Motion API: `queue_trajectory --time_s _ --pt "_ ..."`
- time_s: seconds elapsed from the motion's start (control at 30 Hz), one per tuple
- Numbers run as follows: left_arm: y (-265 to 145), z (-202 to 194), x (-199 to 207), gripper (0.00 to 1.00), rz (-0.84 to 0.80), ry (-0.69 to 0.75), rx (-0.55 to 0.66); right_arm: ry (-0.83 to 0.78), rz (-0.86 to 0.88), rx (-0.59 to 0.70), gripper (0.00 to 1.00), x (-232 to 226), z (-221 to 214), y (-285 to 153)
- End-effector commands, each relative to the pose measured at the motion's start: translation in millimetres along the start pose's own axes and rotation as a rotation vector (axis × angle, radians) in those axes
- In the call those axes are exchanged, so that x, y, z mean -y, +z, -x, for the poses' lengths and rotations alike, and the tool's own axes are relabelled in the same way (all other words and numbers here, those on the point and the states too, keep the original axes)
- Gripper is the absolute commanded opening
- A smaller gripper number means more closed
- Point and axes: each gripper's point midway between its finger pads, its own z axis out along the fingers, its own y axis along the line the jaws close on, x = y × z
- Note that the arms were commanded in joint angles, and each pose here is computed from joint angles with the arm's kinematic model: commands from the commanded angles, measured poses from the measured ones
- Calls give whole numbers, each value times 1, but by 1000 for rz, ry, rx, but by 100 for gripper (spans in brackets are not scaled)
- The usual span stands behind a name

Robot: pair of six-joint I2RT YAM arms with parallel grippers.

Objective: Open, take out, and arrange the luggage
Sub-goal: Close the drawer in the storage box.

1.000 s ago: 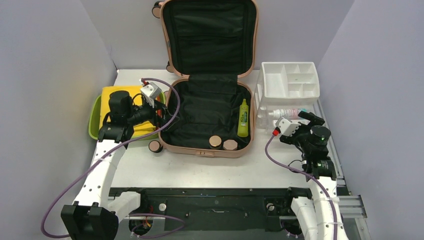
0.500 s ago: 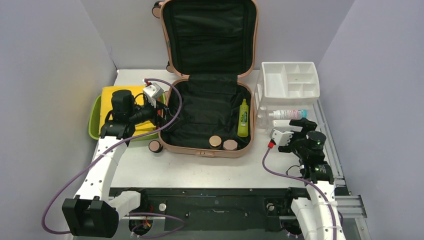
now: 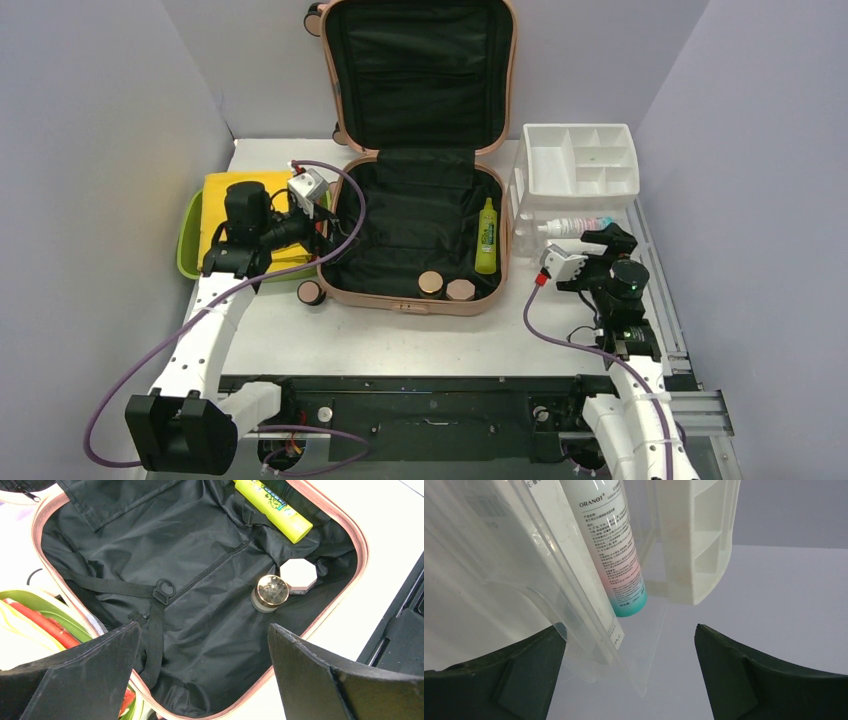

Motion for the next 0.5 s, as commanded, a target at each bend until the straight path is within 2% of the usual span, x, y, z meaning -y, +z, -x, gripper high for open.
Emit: queue_trajectory --time_s 0.0,0.23,0.47 --pt "-1 4 -4 96 12 35 21 22 -159 2 94 49 5 -5" --pt "-3 1 -5 96 19 51 16 111 -152 -16 94 66 4 14" --pt "-4 -4 -3 96 19 68 12 188 -254 0 94 89 8 29"
